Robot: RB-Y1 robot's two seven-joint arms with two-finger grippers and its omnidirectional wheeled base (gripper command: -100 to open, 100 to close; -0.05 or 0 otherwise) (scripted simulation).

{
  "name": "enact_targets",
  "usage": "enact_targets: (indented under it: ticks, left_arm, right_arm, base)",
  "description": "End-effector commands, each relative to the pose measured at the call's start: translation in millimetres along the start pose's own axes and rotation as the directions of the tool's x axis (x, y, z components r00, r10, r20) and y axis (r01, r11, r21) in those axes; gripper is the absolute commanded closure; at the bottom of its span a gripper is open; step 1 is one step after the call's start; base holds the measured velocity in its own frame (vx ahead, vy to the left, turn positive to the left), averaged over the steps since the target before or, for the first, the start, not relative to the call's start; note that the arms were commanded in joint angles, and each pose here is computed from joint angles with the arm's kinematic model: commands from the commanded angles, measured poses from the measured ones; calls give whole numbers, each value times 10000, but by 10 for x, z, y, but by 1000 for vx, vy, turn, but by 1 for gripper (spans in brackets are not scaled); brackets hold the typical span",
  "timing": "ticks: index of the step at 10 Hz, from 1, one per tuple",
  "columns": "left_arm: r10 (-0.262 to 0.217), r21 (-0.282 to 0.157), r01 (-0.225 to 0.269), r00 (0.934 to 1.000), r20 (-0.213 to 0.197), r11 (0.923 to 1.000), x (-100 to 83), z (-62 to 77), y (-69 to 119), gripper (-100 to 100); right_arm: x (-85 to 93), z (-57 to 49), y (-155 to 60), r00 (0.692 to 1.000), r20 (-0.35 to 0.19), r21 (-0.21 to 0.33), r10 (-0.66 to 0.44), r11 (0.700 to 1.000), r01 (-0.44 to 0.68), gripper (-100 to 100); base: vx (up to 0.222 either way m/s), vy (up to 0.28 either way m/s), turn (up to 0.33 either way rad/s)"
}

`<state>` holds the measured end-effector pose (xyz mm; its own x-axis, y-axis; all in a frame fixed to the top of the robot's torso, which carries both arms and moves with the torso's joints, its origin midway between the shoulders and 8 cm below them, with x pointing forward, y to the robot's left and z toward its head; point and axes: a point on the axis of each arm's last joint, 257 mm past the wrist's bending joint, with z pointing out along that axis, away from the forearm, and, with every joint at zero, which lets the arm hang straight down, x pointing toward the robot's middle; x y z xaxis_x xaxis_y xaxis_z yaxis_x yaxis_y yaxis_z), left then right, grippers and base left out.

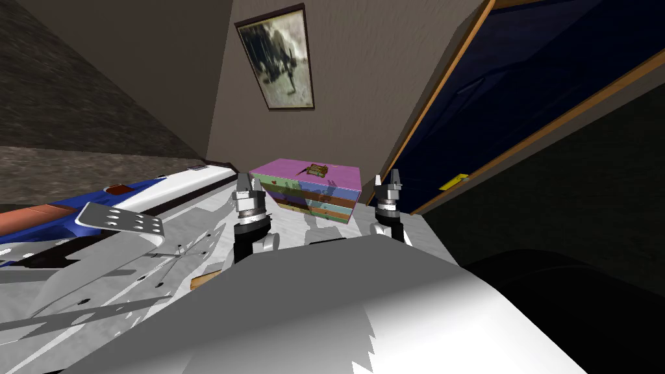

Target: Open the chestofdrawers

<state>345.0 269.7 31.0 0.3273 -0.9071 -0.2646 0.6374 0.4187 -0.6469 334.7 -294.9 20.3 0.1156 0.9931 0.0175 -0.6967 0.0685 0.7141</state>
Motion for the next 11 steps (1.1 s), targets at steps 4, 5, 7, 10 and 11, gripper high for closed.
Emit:
enact_targets:
  ticks: [4,5,7,10,11]
  left_arm:
    - [0,2,0,10000,0,10000,0,0,-1,0]
    - [0,3,0,10000,1,10000,0,0,-1,0]
    - [0,4,0,10000,1,10000,0,1,-1,0]
    - [125,14,-124,9993,-347,9999,52,-10,30,-100]
    - [216,0,-216,9980,-599,9998,92,-21,64,-100]
  right_arm:
    - [0,0,1,10000,0,-2,0,10000,0,0]
    - [0,0,1,10000,-1,-3,0,10000,0,0]
    - [0,1,1,10000,-1,-4,0,10000,0,0]
    - [0,1,2,10000,-1,-4,0,10000,0,0]
    - [0,0,0,10000,0,1,0,10000,0,0]
  base:
    - [0,0,0]
    - [0,0,0]
    - [0,0,0]
    - [5,-3,-3]
    - [23,-23,-15]
